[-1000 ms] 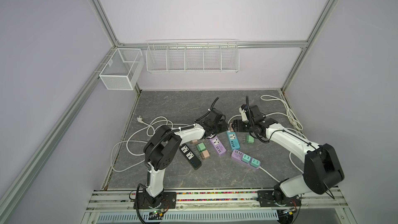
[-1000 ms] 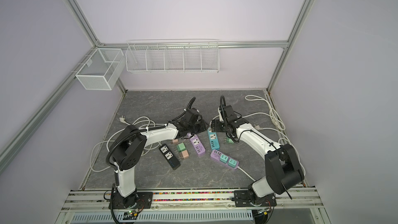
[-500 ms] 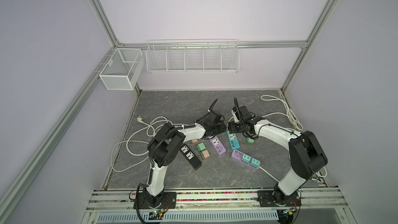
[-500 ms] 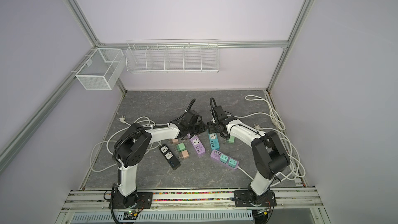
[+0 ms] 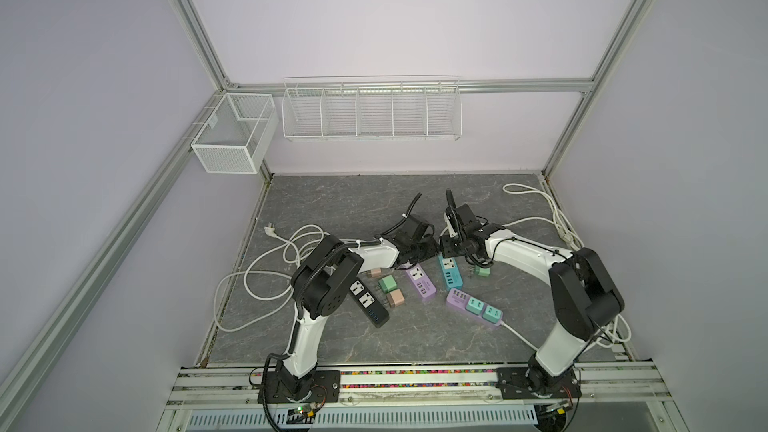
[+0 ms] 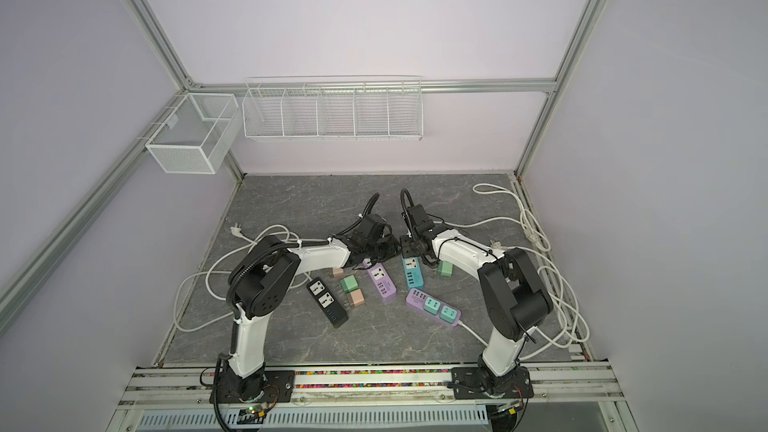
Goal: Pull the plug off the socket
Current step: 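Move the right gripper onto the pink adapter in the teal strip, then close the right gripper on the pink adapter while the left gripper pins the teal strip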
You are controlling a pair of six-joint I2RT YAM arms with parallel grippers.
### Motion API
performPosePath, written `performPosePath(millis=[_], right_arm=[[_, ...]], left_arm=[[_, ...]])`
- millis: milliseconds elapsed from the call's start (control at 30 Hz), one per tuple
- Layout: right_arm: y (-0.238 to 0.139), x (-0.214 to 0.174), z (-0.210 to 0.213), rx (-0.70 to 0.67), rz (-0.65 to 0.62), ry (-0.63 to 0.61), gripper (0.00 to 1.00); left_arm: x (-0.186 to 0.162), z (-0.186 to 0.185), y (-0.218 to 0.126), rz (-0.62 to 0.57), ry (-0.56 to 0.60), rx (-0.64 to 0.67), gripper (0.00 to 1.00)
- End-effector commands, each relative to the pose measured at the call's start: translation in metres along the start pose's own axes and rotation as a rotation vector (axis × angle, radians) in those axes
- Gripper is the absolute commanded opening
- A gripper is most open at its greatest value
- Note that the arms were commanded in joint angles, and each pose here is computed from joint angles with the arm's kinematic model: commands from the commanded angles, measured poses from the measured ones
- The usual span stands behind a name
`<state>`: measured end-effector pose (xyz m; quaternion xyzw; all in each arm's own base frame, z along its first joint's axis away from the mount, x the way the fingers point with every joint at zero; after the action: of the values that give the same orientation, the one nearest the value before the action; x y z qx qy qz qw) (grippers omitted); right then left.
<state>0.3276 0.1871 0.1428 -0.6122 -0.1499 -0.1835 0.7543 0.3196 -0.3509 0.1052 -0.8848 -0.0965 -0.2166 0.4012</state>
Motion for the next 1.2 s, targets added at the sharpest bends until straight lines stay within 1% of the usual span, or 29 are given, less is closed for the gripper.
performPosePath(millis=[0, 200, 533, 867, 1000, 1167], right_arm=[[0.003, 0.001, 0.006, -0.007, 0.005, -0.037, 0.54], [0.006, 0.000, 0.006, -0.026, 0.017, -0.049, 0.52], [0.009, -0.003, 0.008, -0.058, 0.025, -0.070, 0.45], [0.010, -0.006, 0.010, -0.032, 0.045, -0.068, 0.32], [0.007, -0.005, 0.008, -0.045, 0.024, -0.069, 0.27], [0.002, -0.004, 0.009, -0.029, 0.002, -0.071, 0.24]], left_arm=[[-0.006, 0.008, 0.009, 0.034, -0.022, 0.019, 0.32], [-0.017, 0.017, 0.007, 0.056, -0.017, 0.084, 0.32], [-0.026, 0.018, 0.010, 0.085, -0.012, 0.115, 0.31], [-0.028, 0.018, 0.006, 0.086, 0.003, 0.159, 0.30], [-0.030, 0.018, 0.006, 0.090, -0.005, 0.152, 0.30], [-0.034, 0.020, 0.003, 0.086, -0.005, 0.172, 0.29]])
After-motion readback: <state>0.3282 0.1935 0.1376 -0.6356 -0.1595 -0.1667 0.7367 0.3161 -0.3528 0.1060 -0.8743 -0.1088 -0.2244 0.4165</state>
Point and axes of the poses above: each gripper's point midway between its finger pads, its own y axis out along the fingers, its own z axis along the line the jaws close on, x = y × z, the point moved 9 cm from there along -y, back along the fingers, and after that the axes turned 15 degrees about y, right-handed, at the moved point
